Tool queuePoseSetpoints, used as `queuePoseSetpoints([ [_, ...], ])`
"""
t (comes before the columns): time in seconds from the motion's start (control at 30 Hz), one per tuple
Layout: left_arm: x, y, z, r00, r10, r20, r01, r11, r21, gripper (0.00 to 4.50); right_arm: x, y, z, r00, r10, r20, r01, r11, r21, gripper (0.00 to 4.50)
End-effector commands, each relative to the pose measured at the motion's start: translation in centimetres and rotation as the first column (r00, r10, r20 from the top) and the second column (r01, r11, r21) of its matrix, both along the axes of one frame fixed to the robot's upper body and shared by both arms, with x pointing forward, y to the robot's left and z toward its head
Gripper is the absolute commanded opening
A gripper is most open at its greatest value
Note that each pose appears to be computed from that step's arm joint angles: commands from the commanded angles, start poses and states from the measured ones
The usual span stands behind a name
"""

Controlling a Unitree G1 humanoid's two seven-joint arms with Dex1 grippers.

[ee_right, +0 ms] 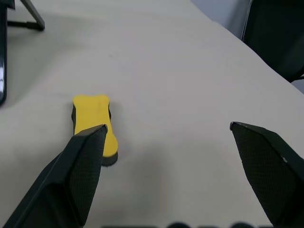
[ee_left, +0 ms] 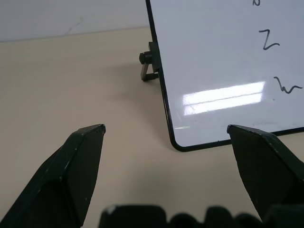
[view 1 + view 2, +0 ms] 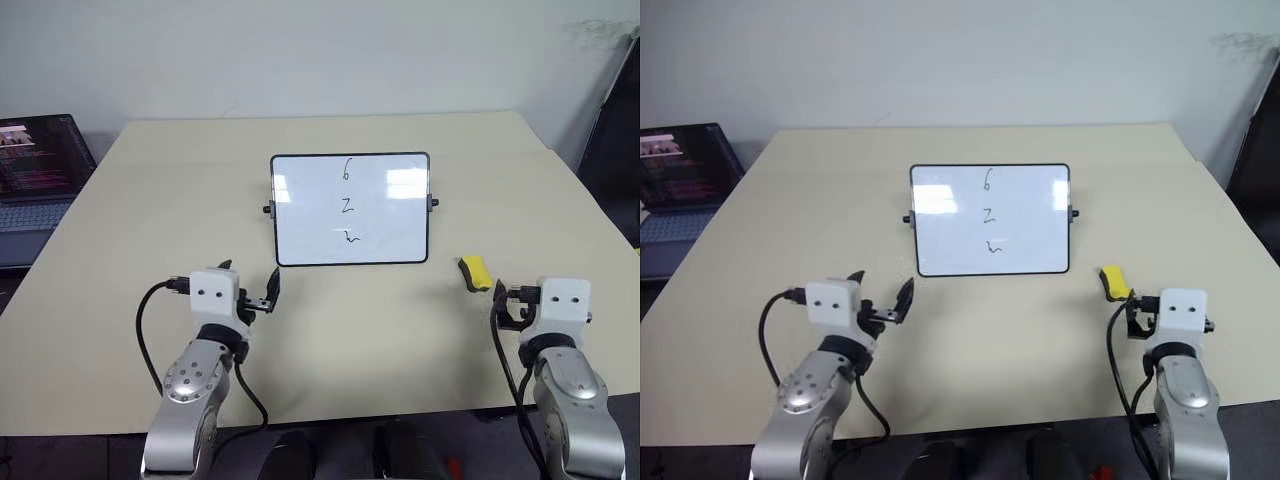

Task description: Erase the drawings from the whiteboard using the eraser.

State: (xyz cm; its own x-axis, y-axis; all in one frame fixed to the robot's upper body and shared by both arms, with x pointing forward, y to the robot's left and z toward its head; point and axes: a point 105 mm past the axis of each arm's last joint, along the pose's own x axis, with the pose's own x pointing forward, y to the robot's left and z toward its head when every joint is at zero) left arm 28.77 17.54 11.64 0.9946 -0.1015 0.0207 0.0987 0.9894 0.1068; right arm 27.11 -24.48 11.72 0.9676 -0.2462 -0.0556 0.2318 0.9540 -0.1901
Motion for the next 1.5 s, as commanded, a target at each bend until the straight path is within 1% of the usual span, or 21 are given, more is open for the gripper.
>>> queuePoseSetpoints([
  [0.03,0.1,0.4,1.7,0.997,0.011,0.071,-0.012,1.0,0.018,4.5,-0.1,0.1,1.3,0.998,0.007,0.057,-0.007,1.0,-0.005,4.47],
  [0.43,-0.2,1.6,1.8,0.996,0.047,0.078,-0.05,0.998,0.033,4.5,1.0,1.1,0.9,0.998,0.031,0.056,-0.032,0.999,0.015,4.47],
  [1.13,0.0,1.3,2.2,0.995,0.039,0.086,-0.043,0.998,0.039,4.5,1.0,0.8,0.7,0.998,0.013,0.056,-0.014,1.0,0.01,4.47],
  [1.37,0.7,0.8,2.5,0.996,-0.056,0.069,0.054,0.998,0.035,4.5,1.1,0.5,0.8,0.999,0.009,0.052,-0.01,1.0,0.016,4.47],
  [1.5,1.4,1.0,3.3,0.991,-0.116,0.063,0.115,0.993,0.02,4.5,1.2,0.1,1.1,0.999,0.027,0.043,-0.028,0.999,0.016,4.47],
])
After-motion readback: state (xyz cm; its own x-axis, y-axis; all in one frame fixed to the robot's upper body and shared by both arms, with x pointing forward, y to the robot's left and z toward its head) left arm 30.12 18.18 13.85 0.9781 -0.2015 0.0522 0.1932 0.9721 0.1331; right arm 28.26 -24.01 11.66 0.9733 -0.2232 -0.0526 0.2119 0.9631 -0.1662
